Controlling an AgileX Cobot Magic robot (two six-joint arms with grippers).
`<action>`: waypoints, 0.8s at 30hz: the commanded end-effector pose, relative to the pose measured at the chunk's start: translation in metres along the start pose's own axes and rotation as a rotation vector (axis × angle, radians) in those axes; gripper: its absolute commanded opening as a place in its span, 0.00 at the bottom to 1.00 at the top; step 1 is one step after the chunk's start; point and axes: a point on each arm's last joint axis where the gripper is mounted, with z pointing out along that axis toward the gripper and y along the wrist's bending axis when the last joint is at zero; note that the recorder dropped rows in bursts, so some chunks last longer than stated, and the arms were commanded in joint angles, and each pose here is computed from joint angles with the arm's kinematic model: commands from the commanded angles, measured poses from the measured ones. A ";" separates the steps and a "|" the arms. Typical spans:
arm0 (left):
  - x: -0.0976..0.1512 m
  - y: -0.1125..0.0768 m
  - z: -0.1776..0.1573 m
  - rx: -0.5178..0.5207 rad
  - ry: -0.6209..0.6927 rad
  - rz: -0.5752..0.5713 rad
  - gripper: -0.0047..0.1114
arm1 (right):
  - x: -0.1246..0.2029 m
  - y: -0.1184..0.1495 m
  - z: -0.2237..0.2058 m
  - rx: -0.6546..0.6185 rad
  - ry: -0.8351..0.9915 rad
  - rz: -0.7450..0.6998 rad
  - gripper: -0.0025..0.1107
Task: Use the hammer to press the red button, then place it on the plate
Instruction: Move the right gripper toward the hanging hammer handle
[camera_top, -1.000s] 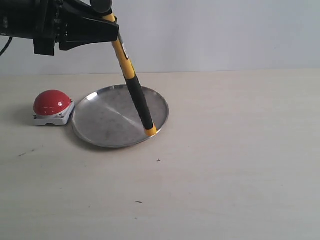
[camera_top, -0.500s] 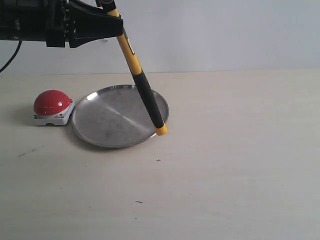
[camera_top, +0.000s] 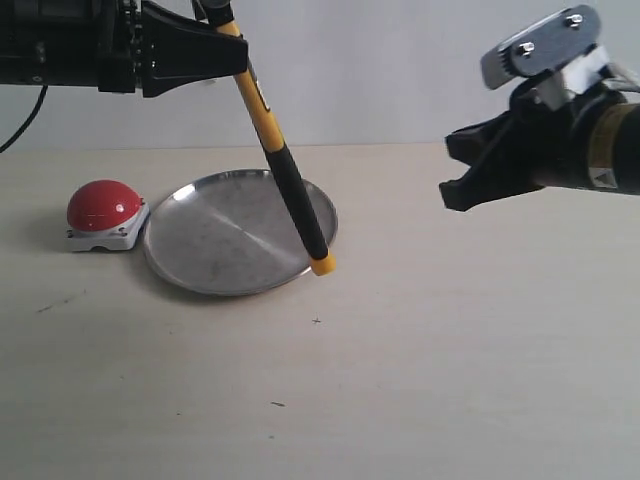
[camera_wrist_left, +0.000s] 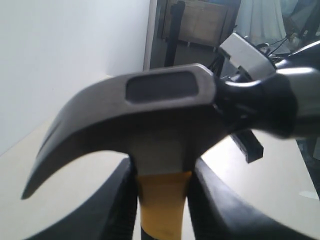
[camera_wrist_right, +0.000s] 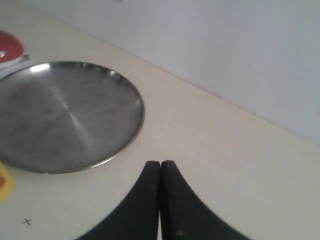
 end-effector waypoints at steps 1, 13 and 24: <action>-0.010 -0.004 -0.001 0.020 -0.055 -0.014 0.04 | -0.015 0.009 0.027 -0.283 0.045 -0.127 0.02; -0.006 -0.005 -0.001 0.028 -0.014 0.004 0.04 | -0.023 -0.023 0.044 -0.811 -0.135 -0.094 0.12; -0.003 -0.020 0.020 0.104 0.022 0.019 0.04 | 0.010 -0.023 0.073 -0.844 -0.137 -0.176 0.67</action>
